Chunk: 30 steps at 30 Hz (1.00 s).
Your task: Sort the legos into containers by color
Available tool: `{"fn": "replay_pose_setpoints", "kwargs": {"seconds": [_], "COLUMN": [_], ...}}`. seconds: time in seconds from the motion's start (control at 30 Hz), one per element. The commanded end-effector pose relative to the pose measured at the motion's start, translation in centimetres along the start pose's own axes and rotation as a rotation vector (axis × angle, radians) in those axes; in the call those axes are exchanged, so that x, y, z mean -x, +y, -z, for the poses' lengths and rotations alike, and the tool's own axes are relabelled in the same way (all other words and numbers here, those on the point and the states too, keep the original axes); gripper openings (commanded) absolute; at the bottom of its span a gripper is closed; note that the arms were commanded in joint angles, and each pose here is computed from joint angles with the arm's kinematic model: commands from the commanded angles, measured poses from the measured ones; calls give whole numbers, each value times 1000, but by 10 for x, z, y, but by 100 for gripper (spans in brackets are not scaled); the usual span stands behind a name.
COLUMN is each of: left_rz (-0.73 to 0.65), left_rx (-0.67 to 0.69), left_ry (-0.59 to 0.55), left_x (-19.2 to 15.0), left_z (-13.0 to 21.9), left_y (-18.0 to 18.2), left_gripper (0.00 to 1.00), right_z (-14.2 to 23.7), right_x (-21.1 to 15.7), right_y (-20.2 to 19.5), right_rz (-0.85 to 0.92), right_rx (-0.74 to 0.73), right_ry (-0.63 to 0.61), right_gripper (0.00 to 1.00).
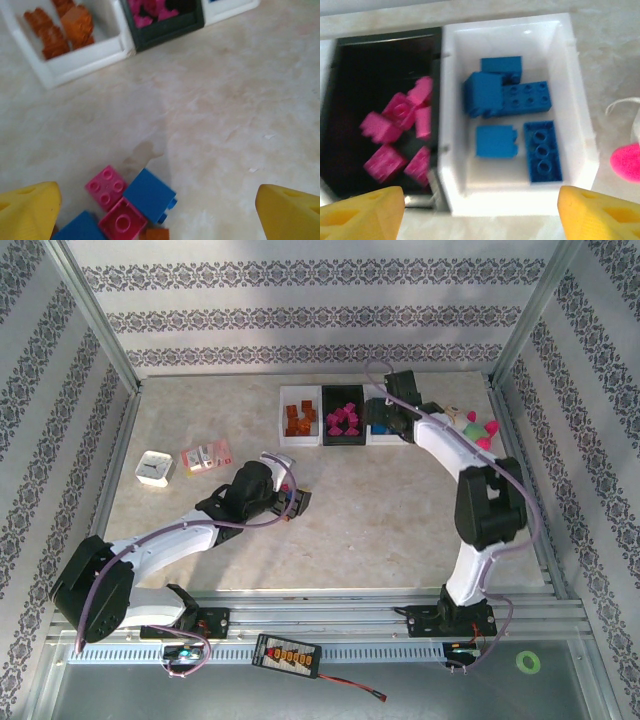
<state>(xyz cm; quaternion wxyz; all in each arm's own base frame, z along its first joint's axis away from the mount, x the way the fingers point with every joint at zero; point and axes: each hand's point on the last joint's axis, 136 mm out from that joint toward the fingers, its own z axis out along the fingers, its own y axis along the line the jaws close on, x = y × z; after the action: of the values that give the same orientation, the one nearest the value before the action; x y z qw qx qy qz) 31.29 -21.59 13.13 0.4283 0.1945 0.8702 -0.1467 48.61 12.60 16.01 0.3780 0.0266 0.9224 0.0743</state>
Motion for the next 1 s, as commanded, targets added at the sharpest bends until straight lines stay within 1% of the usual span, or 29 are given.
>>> {"fn": "replay_pose_setpoints", "kwargs": {"seconds": [0.0, 0.07, 0.13, 0.2, 0.3, 0.43, 0.67, 0.73, 0.77, 0.83, 0.9, 0.97], "left_rz": [67, 73, 69, 82, 105, 127, 141, 138, 137, 137, 140, 143], "left_rx": [69, 78, 61, 72, 81, 68, 64, 73, 70, 63, 52, 49], "left_ry": [131, 214, 304, 371, 425, 467, 544, 542, 541, 539, 540, 538], "left_x": [-23, -37, -51, -62, -72, -80, -95, -95, -95, -93, -92, -92], "left_z": [10, 11, 10, 8, 4, -6, -23, -27, -29, -33, -36, -40], "left_y": [8, 9, 5, 5, 4, 0, -4, -3, -4, -5, -8, -8], "left_gripper": [96, 90, 90, 88, 82, 71, 61, 60, 58, 50, 46, 45], "right_z": [28, 42, 54, 64, 74, 81, 88, 89, 89, 88, 87, 87], "right_x": [-15, -32, -49, -64, -82, -91, -85, -83, -83, -84, -85, -85], "right_y": [30, 40, 48, 49, 44, 32, 27, 28, 29, 29, 30, 31], "right_rz": [57, 72, 88, 99, 85, 64, 50, 48, 47, 44, 42, 39], "right_rx": [119, 162, 197, 202, 196, 175, 175, 180, 182, 186, 191, 194], "right_ry": [-35, -32, -20, -13, -4, -7, -27, -30, -30, -25, -20, -19], "right_gripper": [81, 81, 82, 82, 82, 82, 82, 82, 82, 82, 82, 83]}}
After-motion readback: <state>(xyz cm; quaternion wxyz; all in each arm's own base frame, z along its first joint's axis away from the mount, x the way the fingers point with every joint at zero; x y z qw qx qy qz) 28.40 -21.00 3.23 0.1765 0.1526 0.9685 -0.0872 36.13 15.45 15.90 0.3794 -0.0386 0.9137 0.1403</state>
